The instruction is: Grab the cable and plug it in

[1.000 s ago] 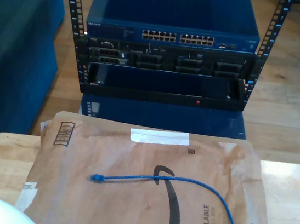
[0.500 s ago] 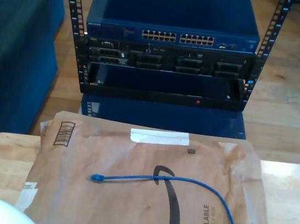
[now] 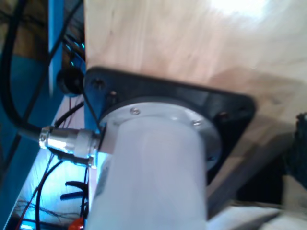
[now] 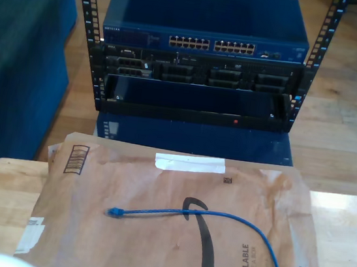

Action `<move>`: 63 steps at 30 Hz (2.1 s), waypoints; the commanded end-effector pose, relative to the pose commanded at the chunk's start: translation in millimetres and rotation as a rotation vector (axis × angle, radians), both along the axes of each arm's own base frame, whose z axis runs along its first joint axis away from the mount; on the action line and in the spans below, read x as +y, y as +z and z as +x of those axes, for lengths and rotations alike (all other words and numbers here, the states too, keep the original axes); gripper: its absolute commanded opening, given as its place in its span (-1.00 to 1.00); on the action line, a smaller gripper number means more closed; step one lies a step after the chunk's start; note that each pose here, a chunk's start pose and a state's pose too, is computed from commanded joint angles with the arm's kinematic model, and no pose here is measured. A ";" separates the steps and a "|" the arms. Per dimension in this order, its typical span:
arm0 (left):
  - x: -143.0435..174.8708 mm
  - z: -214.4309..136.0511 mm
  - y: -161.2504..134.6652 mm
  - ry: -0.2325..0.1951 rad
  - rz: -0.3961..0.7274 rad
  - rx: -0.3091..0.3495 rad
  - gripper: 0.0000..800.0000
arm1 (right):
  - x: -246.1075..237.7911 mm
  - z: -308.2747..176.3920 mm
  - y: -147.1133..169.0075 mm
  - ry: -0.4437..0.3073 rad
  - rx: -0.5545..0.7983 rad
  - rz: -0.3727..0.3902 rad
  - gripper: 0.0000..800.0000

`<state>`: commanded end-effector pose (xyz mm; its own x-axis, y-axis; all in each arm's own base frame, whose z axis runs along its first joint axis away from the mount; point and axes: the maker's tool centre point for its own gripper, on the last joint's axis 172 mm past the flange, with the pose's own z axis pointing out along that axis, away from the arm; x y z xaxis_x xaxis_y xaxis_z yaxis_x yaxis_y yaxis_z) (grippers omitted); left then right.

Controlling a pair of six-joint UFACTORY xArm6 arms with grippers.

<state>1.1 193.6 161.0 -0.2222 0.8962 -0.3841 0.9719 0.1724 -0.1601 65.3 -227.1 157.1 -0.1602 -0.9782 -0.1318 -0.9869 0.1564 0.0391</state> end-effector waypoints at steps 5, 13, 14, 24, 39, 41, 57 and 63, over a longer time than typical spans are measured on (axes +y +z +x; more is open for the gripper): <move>28.3 41.9 30.9 -0.011 0.101 0.052 1.00 | -5.3 48.4 27.4 -0.059 0.020 -0.025 0.98; 18.4 111.8 63.9 -0.052 0.170 0.117 1.00 | 33.7 141.9 76.5 -0.093 0.095 -0.017 0.98; 12.5 118.5 67.0 -0.063 0.167 0.129 1.00 | 41.6 153.4 82.3 -0.087 0.092 -0.028 0.98; -25.4 182.9 86.3 -0.084 0.253 0.173 1.00 | 167.3 229.9 112.8 -0.027 0.034 -0.104 0.99; -108.5 252.5 108.7 -0.069 0.066 0.076 1.00 | 361.9 278.1 168.4 0.092 -0.025 0.059 0.99; -115.2 258.4 112.4 -0.066 0.038 0.063 1.00 | 382.6 280.5 175.2 0.089 -0.027 0.142 0.99; -153.1 275.2 102.0 -0.079 -0.038 0.098 1.00 | 458.3 325.1 124.7 0.212 -0.155 0.368 0.98; -182.3 278.3 100.4 -0.113 -0.020 0.133 1.00 | 480.0 322.0 75.9 0.242 -0.094 0.334 0.98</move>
